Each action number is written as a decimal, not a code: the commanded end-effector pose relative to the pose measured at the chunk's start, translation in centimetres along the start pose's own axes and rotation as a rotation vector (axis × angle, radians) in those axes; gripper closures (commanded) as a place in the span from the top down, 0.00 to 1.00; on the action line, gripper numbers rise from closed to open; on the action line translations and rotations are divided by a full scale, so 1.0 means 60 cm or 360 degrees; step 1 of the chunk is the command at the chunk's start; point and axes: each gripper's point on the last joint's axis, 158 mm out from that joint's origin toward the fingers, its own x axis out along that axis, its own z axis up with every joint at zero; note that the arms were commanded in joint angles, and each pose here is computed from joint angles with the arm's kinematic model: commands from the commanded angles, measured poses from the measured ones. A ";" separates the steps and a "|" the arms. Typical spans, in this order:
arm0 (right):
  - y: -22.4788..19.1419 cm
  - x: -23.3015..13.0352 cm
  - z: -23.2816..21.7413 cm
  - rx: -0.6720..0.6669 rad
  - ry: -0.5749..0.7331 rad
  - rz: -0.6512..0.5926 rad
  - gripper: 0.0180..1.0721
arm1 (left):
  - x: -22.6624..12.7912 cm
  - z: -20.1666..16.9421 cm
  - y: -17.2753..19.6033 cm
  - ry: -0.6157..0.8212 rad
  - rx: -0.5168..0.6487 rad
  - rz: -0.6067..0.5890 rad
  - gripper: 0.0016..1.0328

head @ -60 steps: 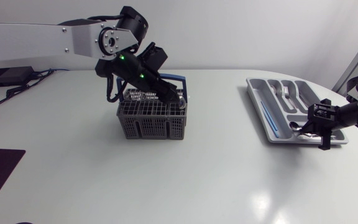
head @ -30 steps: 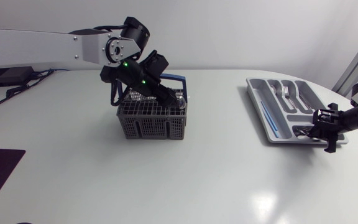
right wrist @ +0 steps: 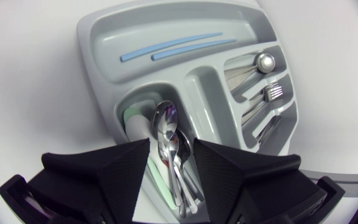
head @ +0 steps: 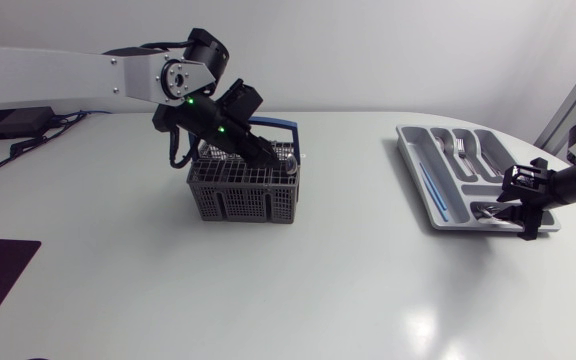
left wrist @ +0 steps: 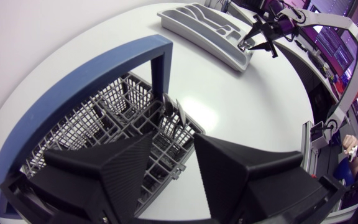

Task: Unload the cutlery basket into the drawer organizer.

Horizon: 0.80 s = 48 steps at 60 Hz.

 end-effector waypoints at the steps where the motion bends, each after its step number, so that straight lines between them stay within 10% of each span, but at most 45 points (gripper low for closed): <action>1: 0.019 -0.012 0.026 0.0070 -0.0054 0.0024 0.68 | 0.002 -0.001 0.008 -0.0011 0.0029 -0.0024 0.32; 6: 0.034 -0.018 0.046 0.0083 -0.0080 0.0045 0.95 | -0.003 -0.002 -0.002 -0.0024 0.0053 -0.0088 0.31; 48: 0.094 -0.055 0.125 0.0172 -0.0250 0.0040 0.96 | -0.028 0.004 -0.097 -0.0043 -0.0058 -0.0095 0.31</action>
